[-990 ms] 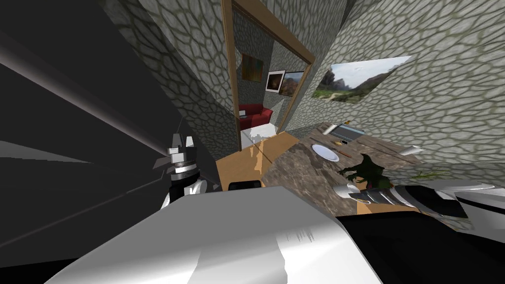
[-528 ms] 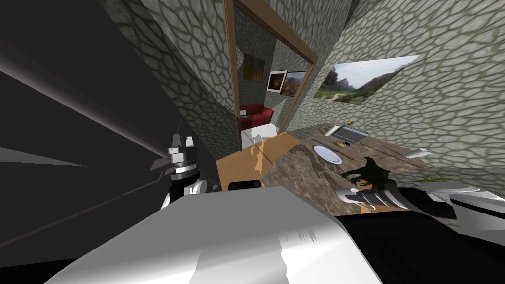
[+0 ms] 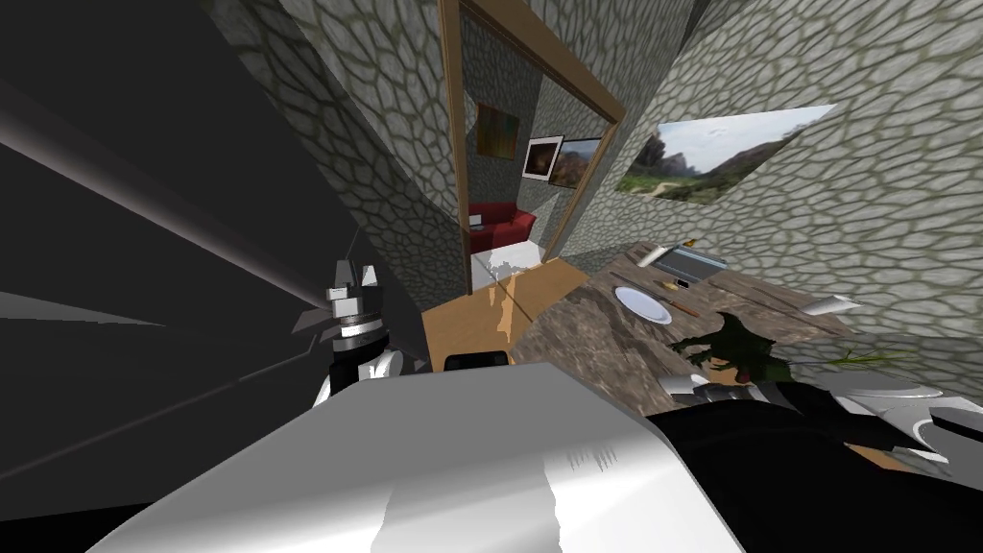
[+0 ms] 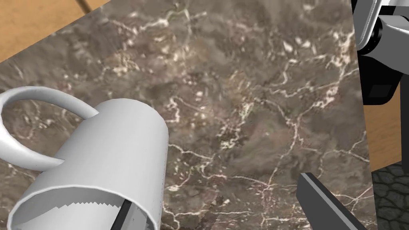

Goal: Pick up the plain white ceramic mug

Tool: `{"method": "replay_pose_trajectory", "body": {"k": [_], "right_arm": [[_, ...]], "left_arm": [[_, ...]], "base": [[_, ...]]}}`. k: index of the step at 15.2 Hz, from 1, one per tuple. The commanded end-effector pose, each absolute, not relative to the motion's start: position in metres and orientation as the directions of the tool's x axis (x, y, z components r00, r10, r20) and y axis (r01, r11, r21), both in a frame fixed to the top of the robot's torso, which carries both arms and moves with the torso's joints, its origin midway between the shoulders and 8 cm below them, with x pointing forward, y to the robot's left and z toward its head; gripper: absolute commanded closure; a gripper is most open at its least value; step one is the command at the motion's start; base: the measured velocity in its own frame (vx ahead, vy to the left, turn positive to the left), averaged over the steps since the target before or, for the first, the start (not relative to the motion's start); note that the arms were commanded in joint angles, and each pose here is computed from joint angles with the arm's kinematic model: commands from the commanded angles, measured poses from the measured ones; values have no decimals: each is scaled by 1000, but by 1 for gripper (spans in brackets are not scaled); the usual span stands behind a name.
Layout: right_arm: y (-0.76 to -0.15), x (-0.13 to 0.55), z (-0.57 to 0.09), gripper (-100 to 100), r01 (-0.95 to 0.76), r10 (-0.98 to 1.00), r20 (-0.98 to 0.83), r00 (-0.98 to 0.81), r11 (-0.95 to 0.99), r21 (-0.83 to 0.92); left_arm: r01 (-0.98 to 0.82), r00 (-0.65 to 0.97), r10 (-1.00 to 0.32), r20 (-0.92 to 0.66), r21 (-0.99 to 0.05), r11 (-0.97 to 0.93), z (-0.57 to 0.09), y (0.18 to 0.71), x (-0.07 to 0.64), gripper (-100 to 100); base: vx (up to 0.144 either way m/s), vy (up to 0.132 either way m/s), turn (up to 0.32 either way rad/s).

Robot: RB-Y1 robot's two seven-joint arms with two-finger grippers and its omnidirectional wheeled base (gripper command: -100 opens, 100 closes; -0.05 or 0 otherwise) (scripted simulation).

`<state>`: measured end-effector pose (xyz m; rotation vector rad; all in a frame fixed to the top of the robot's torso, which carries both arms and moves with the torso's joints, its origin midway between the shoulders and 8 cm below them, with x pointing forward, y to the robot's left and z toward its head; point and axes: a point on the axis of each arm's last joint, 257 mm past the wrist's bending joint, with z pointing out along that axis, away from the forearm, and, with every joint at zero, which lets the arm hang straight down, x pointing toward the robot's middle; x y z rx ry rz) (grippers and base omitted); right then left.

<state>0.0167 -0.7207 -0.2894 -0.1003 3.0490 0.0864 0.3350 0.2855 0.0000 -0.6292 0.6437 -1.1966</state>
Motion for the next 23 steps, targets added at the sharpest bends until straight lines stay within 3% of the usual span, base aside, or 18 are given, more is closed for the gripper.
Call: {"method": "replay_pose_trajectory", "body": {"k": [1, 4, 6, 9, 11, 14, 17, 20, 23], "right_arm": [[-717, 0, -299, -100, -48, -42, -87, -995, 997, 68], [-723, 14, -293, -100, -55, -48, -122, -991, 997, 50], [-708, -24, -309, -100, -38, -32, -69, -997, 996, 86], [-715, -2, -301, -100, -43, -35, -127, -991, 997, 64], [-701, -45, -314, -100, -27, -21, -61, -998, 995, 96], [-711, -20, -305, -100, -28, -19, -132, -991, 997, 69], [-700, -59, -313, -100, -12, -5, -80, -997, 996, 87], [-709, -39, -305, -100, -11, -2, -136, -991, 998, 64], [-701, -77, -309, -100, 8, 15, -89, -996, 997, 71]], "left_arm": [[630, 237, -964, -118, -737, 245, 0, 285, 335, 0], [630, 237, -964, -118, -737, 245, 0, 286, 335, 0], [630, 237, -964, -118, -737, 245, 0, 285, 335, 0], [630, 237, -964, -118, -737, 245, 0, 286, 335, 0], [630, 237, -964, -118, -737, 245, 0, 285, 335, 0], [630, 237, -964, -118, -737, 245, 0, 286, 335, 0], [630, 237, -964, -118, -737, 245, 0, 285, 335, 0], [630, 237, -964, -118, -737, 245, 0, 286, 335, 0], [630, 237, -964, -117, -738, 244, 0, 285, 335, 0]], "base": [[31, -18, 102], [21, -3, 10], [32, -9, 108], [20, -3, 0], [26, -4, 93], [19, -4, 6], [31, -7, 79], [8, -3, -13], [29, -7, 84]]}}
